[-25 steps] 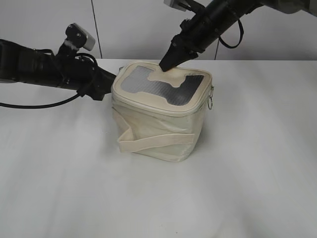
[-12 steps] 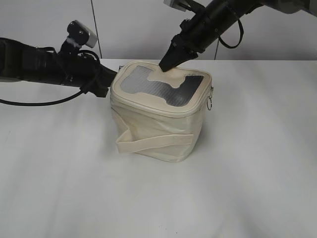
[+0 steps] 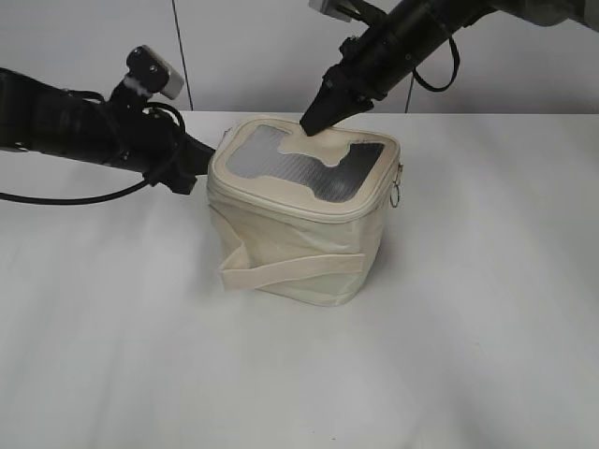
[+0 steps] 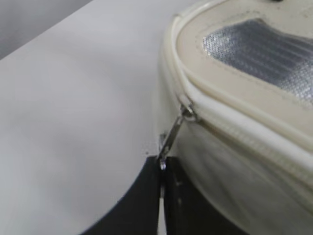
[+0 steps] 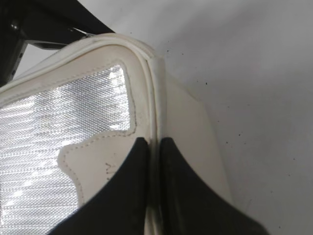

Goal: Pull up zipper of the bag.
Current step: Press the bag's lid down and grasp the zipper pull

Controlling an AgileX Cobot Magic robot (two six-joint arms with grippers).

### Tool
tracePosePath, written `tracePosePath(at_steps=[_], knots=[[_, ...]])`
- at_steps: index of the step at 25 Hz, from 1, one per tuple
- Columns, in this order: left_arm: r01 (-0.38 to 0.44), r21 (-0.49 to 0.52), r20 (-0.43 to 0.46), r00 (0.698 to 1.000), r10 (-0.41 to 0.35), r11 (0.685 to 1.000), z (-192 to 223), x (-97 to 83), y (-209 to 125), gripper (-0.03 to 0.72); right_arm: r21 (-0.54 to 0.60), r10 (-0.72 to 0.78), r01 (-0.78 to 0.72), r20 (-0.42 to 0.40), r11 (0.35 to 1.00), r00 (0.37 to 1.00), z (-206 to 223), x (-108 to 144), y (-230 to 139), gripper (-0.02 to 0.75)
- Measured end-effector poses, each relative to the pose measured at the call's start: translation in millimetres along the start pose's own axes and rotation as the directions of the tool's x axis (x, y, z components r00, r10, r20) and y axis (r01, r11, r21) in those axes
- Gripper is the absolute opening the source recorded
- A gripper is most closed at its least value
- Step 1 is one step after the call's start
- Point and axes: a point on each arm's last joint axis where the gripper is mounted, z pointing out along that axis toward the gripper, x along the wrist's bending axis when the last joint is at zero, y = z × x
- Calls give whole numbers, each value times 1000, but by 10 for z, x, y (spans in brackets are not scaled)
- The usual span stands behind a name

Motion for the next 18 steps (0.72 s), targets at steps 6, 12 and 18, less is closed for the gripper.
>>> tracePosePath(at_steps=[6,12,18], knots=[[7,38,-49,999,-5,999,-228,-131,-2,-8,0,17,-17,0,1000,1000,0,0,0,48],[53,42,-112,993,-48,998,-497,-306,-23,-8,-3,19,-19,-5,1000,1000,6,11,6,48],[83,21,-135,988,-80,996,-722,-495,-18,-8,-5,20,-20,-15,1000,1000,20,34,13,48]])
